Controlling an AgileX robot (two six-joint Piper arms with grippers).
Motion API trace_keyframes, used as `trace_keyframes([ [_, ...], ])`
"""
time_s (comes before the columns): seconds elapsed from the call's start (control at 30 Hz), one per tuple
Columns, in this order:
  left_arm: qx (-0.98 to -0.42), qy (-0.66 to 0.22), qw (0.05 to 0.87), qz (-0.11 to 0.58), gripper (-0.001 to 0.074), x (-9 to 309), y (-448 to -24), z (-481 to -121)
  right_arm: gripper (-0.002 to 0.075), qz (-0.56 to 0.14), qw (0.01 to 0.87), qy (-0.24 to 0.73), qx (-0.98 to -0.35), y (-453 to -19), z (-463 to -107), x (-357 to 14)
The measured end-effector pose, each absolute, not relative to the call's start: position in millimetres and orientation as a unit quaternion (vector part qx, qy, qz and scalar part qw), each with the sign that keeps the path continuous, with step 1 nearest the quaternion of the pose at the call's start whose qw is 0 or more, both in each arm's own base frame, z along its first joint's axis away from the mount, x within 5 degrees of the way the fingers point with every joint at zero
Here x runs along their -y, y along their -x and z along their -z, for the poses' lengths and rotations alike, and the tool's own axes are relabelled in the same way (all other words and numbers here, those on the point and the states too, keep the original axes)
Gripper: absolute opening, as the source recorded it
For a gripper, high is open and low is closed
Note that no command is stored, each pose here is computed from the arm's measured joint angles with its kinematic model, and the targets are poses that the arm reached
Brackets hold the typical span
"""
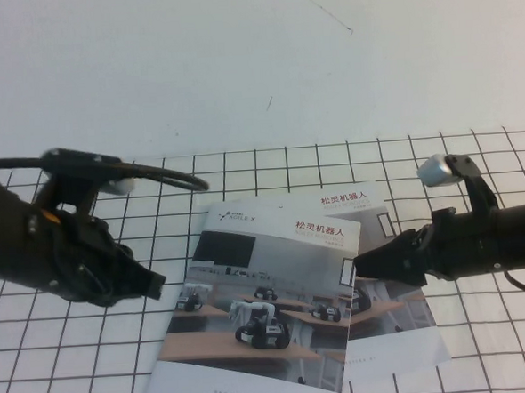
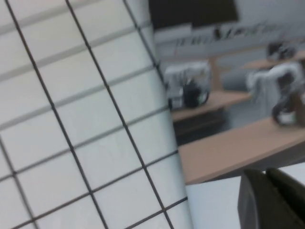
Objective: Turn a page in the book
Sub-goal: Open the closed book
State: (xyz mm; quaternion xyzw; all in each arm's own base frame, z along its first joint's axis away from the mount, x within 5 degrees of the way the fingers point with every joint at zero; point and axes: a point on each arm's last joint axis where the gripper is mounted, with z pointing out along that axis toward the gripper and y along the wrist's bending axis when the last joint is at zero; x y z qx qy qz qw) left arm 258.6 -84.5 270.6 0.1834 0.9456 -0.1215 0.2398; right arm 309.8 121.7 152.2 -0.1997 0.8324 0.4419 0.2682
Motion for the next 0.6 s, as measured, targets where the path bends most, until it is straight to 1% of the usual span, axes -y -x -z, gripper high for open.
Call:
trace_keyframes([
  [0.2,-0.961,-0.198,0.132,0.142,-0.0003,98,-290,-196,0.0376,-0.376,0.289,0.206,-0.856,-305,-173,-128],
  [0.27,-0.965,-0.186,0.104,0.155,-0.0004,99,-296,-174,0.0376,-0.353,0.296,0.216,-0.861,-303,-178,-129],
  [0.33,-0.968,-0.157,0.082,0.178,-0.0004,95,-302,-155,0.0376,-0.338,0.304,0.223,-0.862,-301,-183,-130],
  [0.4,-0.968,-0.124,0.074,0.204,-0.0004,89,-308,-144,0.0376,-0.335,0.306,0.227,-0.862,-300,-186,-132],
  [0.47,-0.966,-0.098,0.075,0.226,-0.0004,83,-312,-141,0.0376,-0.336,0.306,0.226,-0.862,-299,-187,-133],
  [0.6,-0.965,-0.058,0.100,0.235,-0.0004,69,-320,-142,0.0376,-0.334,0.304,0.225,-0.863,-299,-186,-132],
])
